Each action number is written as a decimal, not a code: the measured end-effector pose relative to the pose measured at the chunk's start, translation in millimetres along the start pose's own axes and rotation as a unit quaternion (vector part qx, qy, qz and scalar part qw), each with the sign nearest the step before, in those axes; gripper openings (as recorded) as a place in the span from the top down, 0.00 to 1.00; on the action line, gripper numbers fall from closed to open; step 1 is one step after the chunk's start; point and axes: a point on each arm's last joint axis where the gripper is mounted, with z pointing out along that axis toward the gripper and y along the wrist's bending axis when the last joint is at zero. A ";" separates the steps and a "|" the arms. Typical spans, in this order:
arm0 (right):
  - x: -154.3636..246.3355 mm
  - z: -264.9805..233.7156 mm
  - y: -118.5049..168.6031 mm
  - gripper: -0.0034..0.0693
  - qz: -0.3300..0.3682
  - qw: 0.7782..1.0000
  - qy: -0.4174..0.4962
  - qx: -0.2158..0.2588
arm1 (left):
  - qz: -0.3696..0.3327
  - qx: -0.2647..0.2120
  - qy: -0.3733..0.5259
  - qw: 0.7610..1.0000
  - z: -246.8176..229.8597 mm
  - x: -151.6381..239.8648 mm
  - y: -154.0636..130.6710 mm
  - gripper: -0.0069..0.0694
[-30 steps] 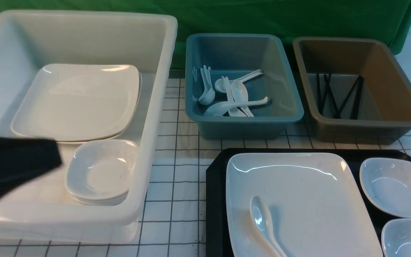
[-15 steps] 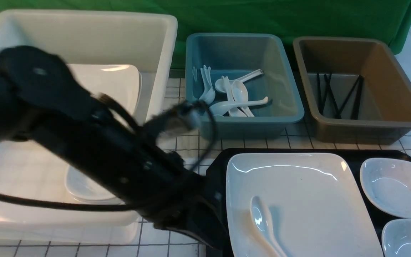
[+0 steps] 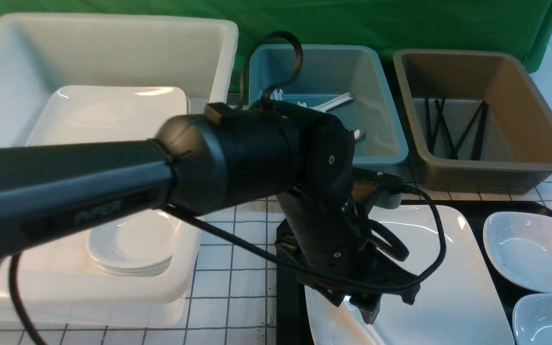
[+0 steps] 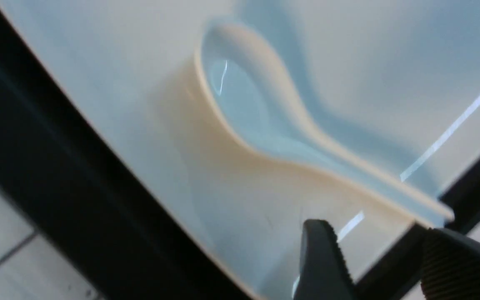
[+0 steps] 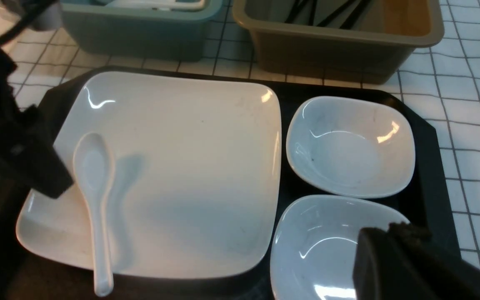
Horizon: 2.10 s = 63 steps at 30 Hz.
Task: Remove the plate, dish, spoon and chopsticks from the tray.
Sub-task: Use the left arm to grab a soup spoon from the plate, then use the left arm to put the soup spoon into the small storage box in the middle
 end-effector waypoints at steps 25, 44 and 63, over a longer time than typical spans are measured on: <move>0.0 0.0 0.0 0.79 0.000 1.000 0.000 0.000 | -0.149 0.024 0.017 0.988 57.4 -7.5 4.2 0.23; 1.0 0.0 0.1 0.77 0.000 1.000 0.006 -0.001 | -0.166 0.045 -0.018 0.985 52.1 -19.2 13.1 0.89; 1.5 0.2 0.1 0.75 0.000 1.000 0.008 -0.001 | -0.185 0.109 -0.324 0.921 -150.7 -137.4 138.2 0.89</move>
